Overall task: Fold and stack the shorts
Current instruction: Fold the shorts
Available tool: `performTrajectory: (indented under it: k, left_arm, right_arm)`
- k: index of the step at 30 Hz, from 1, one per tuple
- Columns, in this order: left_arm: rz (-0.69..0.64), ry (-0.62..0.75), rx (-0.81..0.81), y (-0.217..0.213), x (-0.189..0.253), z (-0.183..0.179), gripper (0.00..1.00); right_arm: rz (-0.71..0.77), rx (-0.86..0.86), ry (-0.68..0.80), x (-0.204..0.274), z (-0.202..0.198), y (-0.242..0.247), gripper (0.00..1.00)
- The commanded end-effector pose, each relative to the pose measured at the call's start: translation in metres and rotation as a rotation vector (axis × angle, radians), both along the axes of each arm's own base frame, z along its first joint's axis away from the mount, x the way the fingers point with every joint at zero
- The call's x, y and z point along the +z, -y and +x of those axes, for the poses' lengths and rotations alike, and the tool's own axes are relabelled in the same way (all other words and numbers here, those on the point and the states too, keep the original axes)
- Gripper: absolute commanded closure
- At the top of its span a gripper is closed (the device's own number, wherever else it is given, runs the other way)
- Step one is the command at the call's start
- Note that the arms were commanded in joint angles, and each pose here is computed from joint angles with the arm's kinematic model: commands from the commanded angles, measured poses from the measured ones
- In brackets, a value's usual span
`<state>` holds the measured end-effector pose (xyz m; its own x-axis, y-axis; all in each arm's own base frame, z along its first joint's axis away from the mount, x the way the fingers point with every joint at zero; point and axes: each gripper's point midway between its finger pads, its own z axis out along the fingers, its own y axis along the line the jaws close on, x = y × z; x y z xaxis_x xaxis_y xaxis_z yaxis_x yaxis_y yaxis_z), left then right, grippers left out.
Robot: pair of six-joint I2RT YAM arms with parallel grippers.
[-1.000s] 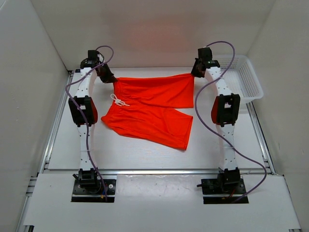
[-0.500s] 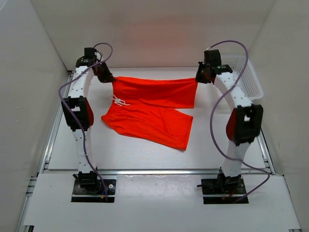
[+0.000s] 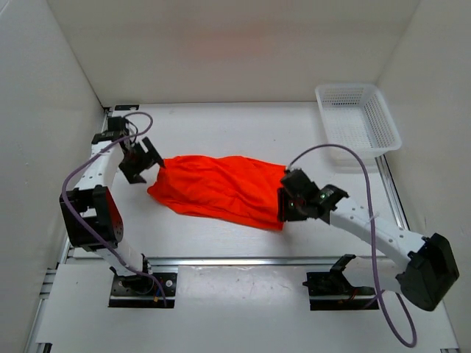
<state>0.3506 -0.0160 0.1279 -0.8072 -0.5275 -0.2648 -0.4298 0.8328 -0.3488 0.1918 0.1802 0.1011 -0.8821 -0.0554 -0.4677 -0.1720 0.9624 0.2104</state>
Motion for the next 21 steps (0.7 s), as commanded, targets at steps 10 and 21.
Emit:
performTrajectory:
  k: [10,21]
  left_arm:
    - [0.140,-0.006,0.118,-0.026,0.000,-0.038,0.35]
    - [0.050,-0.089,-0.009,0.011,-0.041,-0.035,0.28]
  right_arm:
    - [-0.015,-0.194,0.038,0.014,0.016,0.027,0.34]
    - [0.364,-0.173,-0.322,-0.024,0.003,-0.020,0.09]
